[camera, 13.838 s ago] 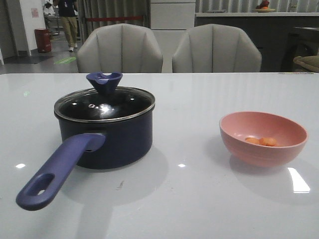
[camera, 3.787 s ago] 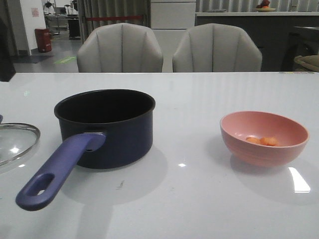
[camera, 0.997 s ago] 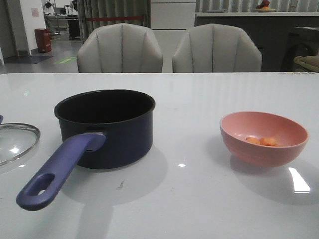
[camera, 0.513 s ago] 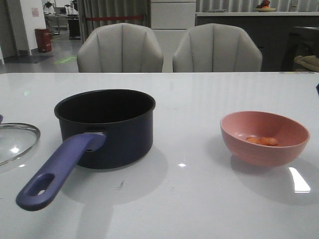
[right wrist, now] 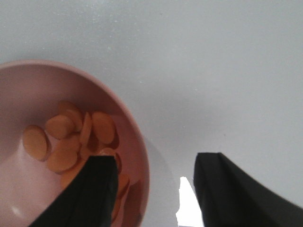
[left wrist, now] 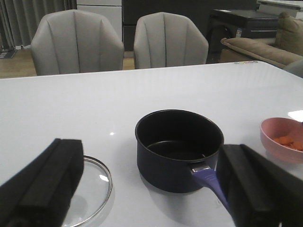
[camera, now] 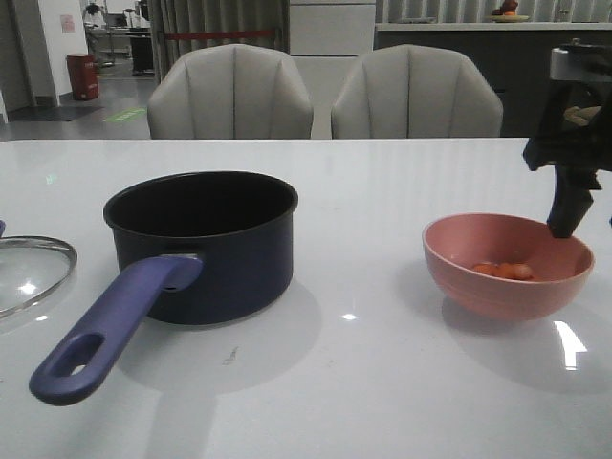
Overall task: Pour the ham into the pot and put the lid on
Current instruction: 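Lift the pink bowl with the right gripper and carry it over the saucepan, then tilt the pink bowl to pour the carrot slices into the saucepan, then carry the empty pink bowl back and lower it onto the table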
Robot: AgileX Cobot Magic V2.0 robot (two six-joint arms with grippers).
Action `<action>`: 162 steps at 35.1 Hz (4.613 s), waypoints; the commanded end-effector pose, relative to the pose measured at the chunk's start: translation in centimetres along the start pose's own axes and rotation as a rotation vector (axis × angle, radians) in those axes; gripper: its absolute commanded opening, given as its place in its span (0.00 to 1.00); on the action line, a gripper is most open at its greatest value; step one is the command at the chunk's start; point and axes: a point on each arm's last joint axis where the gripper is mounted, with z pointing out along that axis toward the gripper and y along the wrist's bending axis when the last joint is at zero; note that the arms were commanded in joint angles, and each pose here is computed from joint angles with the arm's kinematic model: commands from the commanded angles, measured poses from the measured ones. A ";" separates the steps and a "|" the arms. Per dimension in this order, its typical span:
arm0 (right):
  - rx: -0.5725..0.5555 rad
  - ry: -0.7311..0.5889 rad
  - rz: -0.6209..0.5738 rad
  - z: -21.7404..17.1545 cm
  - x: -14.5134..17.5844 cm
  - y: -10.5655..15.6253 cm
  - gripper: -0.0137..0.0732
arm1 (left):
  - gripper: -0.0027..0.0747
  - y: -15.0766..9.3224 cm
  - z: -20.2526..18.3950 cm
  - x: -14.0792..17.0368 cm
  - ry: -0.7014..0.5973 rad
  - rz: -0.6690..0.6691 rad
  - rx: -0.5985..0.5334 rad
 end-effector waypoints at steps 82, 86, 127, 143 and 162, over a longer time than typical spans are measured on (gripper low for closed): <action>0.063 -1.602 -0.924 -3.7 -1.9 21.9 0.31 | 0.82 -0.1 -0.2 -1.4 -0.094 -0.004 0.011; 0.171 -1.740 -0.948 -3.8 -1.0 22.6 0.31 | 0.82 -0.1 -0.2 -1.4 -0.094 -0.004 0.011; -0.243 -1.264 -0.379 -8.7 -2.8 20.1 0.31 | 0.82 -0.1 -0.2 -1.4 -0.094 -0.004 0.011; -0.398 -0.663 -0.347 -10.6 -2.9 13.5 0.31 | 0.82 -0.1 -0.2 -1.4 -0.094 -0.004 0.011; -0.215 -0.238 -0.088 -4.0 -4.1 0.6 0.31 | 0.82 -0.1 -0.2 -1.4 -0.094 -0.004 0.011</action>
